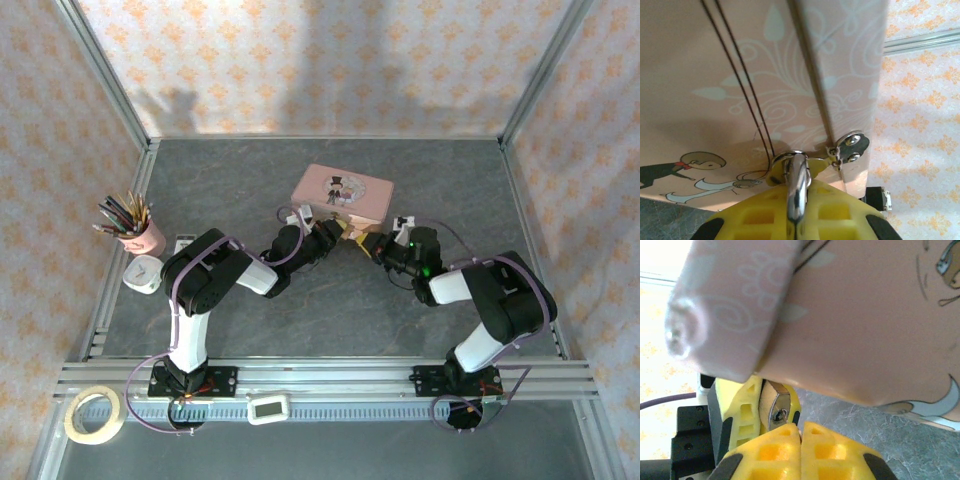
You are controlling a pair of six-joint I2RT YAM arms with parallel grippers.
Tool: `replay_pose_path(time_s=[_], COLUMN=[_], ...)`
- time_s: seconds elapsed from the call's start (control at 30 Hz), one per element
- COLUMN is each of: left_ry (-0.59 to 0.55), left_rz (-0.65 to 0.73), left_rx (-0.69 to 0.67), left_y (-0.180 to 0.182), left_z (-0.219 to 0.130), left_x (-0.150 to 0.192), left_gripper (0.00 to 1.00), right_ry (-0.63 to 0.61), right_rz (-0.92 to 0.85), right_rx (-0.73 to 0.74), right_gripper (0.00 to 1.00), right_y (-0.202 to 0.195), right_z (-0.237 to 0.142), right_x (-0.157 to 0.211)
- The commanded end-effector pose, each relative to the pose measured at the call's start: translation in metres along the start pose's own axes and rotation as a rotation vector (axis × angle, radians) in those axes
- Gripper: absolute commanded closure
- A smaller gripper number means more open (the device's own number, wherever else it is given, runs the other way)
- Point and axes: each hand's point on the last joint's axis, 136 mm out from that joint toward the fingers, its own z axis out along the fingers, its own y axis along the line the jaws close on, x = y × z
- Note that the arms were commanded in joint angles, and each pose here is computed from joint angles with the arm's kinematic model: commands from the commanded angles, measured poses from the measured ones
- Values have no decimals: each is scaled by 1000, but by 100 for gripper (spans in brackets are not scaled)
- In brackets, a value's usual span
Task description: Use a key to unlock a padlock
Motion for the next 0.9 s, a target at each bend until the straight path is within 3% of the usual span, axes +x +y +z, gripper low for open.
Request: replay_pose_path(time_s=[0.0,0.23,0.5,0.87], left_ry=[207,126,152,129], left_rz=[29,-27,-131,-162], left_rx=[165,116,92,49], left_y=[-42,-40,-40,-32], left_z=[2,2,5,7], left_x=[53,38,43,44], left_gripper=[100,100,100,100], right_ry=[-58,-60,-78,-96], right_rz=[-71,-91,-171,-180], right_rx=[-132,-150,-194,-184], right_gripper=[100,100,100,100], right_y=[41,43,55,57], right_z=[3,2,3,-8], right_x=[-14,-3,-2,9])
